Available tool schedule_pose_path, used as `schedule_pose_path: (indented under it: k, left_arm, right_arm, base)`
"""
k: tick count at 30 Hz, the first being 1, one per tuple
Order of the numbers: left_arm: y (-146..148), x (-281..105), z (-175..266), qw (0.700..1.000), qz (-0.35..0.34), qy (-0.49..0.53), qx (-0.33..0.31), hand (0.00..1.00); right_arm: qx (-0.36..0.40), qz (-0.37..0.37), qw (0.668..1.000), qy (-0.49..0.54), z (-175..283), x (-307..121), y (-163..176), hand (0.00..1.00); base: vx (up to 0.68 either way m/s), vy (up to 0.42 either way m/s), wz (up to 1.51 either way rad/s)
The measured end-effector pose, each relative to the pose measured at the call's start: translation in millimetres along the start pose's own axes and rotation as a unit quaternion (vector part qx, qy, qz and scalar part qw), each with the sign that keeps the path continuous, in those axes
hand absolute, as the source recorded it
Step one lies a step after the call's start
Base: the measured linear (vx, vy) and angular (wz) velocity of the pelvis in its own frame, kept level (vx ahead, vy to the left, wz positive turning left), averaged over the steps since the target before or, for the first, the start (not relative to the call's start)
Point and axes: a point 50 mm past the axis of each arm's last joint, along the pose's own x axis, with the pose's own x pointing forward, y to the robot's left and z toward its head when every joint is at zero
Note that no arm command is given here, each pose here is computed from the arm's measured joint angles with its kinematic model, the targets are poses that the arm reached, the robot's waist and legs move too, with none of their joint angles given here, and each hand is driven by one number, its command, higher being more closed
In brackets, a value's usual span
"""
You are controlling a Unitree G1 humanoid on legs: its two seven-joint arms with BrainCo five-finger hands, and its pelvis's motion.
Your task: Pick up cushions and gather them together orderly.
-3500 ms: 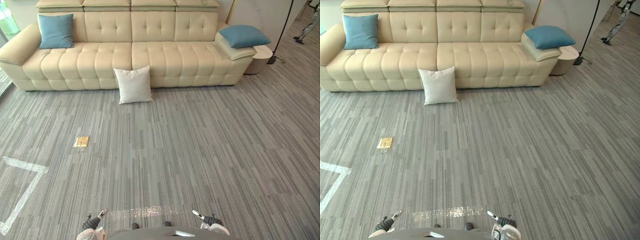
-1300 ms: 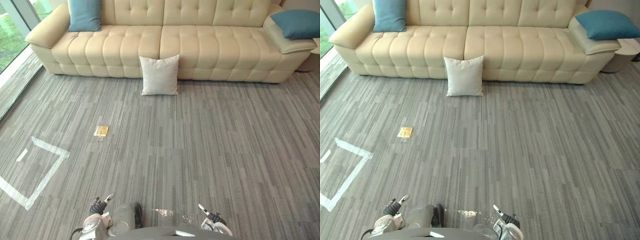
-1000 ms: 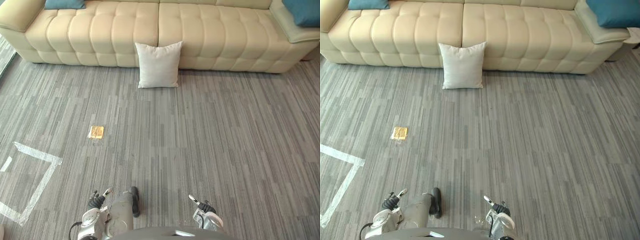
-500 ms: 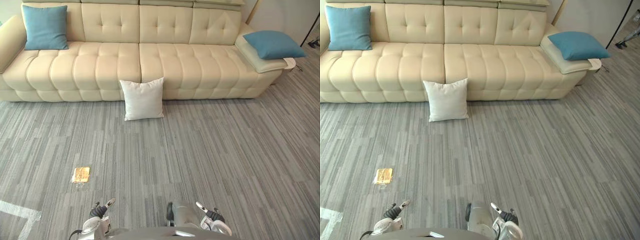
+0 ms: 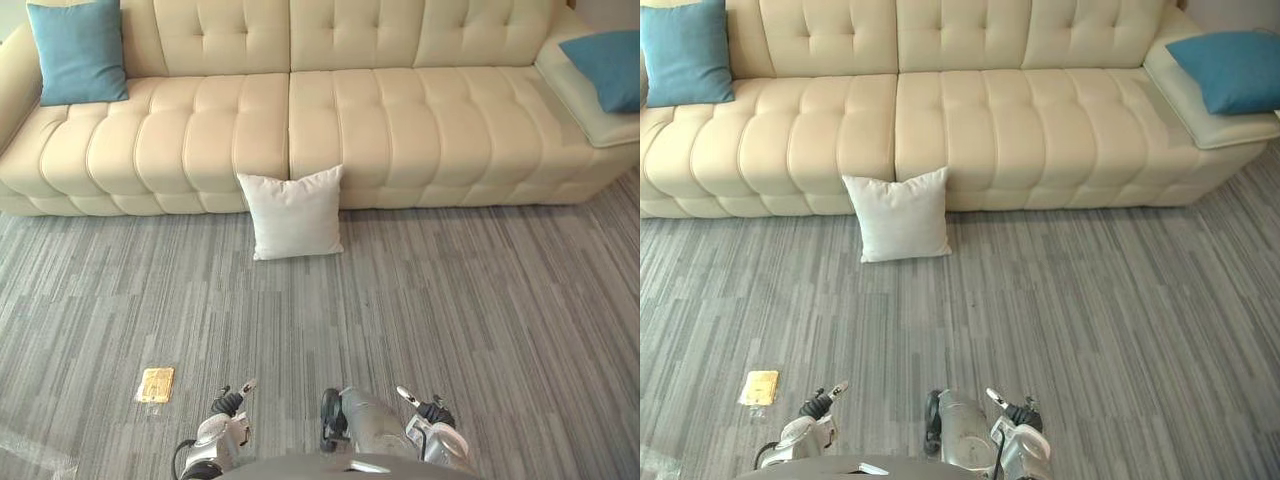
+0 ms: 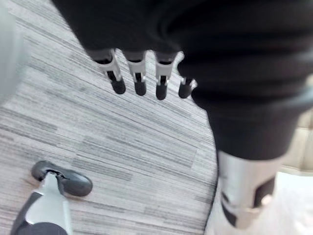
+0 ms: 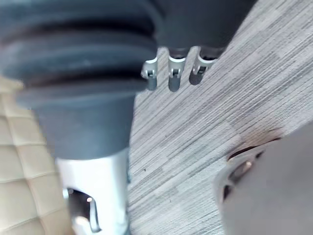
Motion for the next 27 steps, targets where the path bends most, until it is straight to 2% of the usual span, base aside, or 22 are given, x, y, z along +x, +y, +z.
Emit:
schedule_pose_path:
  k: [6, 11, 15, 19, 27]
  left_arm:
    - [3.8, -0.8, 12.4, 0.999, 0.004, -0.032, -0.020, 0.00]
    - [9.9, -1.2, 15.6, 0.999, 0.013, -0.044, -0.022, 0.00]
    - [25.9, 0.9, 21.3, 0.998, 0.030, -0.048, -0.007, 0.00]
    - [41.1, -0.4, 3.0, 0.999, 0.053, -0.011, 0.002, 0.00]
    - [45.7, -0.9, -5.6, 0.998, 0.056, 0.011, 0.020, 0.00]
  right_arm:
    - [-0.012, 0.009, 1.000, 0.006, -1.4, 0.7, 4.8, 0.00]
    - [-0.018, 0.008, 1.000, 0.024, -12.3, -2.1, 5.5, 0.00]
    - [-0.027, 0.034, 0.998, 0.048, -20.2, -3.4, 24.8, 0.00]
    - [-0.030, 0.045, 0.998, 0.038, -16.8, -3.4, 28.1, 0.00]
    - [-0.041, 0.045, 0.998, 0.034, -16.6, -3.4, 26.1, 0.00]
  base:
    - [0.37, 0.080, -0.48]
    - [0.57, 0.288, -0.25]
    - [0.47, 0.290, 0.02]
    - [0.41, 0.202, -0.38]
    - [0.17, 0.006, -0.08]
